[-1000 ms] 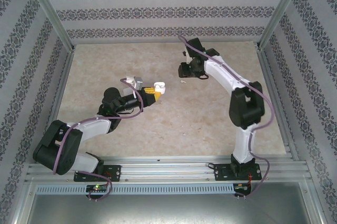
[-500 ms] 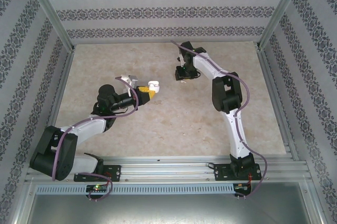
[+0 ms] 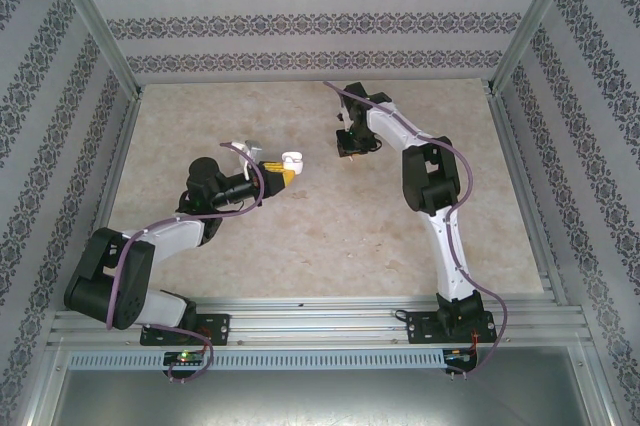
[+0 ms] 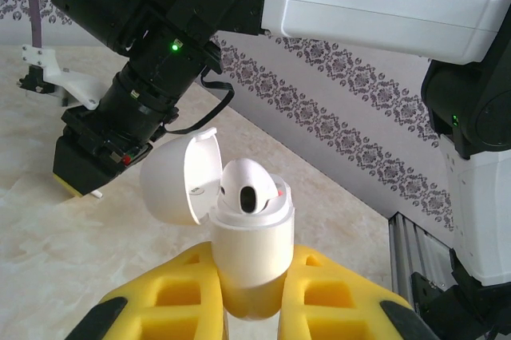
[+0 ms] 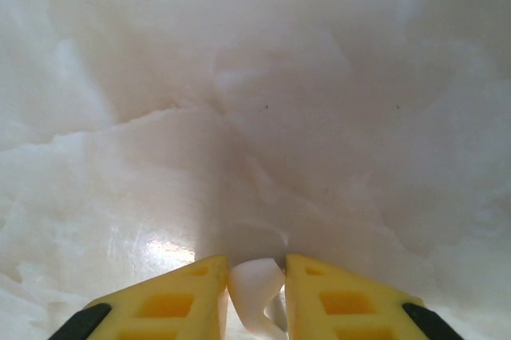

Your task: Insert wireless bluetooth earbuds into charging case

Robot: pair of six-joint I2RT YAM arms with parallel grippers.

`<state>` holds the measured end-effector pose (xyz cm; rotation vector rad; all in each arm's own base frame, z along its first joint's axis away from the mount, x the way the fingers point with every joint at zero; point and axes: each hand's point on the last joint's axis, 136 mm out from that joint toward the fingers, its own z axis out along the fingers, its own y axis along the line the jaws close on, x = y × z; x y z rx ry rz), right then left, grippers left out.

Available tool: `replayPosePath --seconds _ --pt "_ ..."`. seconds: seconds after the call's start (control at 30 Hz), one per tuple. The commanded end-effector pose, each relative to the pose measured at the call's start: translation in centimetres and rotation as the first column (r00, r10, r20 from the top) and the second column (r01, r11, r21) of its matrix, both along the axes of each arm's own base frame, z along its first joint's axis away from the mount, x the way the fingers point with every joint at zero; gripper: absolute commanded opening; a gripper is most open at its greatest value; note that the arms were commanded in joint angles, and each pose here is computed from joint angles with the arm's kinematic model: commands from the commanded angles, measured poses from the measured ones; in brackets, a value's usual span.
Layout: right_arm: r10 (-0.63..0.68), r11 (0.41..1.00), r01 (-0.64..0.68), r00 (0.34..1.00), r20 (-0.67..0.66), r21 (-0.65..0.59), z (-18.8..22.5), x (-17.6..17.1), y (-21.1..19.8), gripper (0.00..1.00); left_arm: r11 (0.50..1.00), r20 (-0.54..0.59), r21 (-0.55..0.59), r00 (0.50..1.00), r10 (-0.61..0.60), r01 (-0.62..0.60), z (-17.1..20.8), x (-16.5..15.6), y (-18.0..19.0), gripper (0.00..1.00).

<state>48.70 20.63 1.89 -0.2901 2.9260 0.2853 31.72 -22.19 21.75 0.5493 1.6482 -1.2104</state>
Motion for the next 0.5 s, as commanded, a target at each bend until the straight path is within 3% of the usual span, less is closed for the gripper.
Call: replayPosePath --seconds 0.0,0.17,0.47 --pt "0.024 1.0 -0.025 0.998 -0.054 -0.013 -0.3 -2.3 0.4 0.22 0.999 0.061 -0.031 0.998 -0.007 0.009 1.8 -0.3 0.3 0.0" --pt "0.018 1.0 -0.019 0.998 -0.061 -0.009 0.0 -3.6 0.8 0.14 0.999 0.06 -0.035 0.998 -0.002 0.005 2.0 -0.8 0.4 0.0" --pt "-0.058 0.998 0.059 0.995 -0.081 0.014 0.6 -8.1 1.0 0.14 0.999 0.046 -0.049 0.999 0.005 -0.003 2.0 -1.8 0.8 0.0"
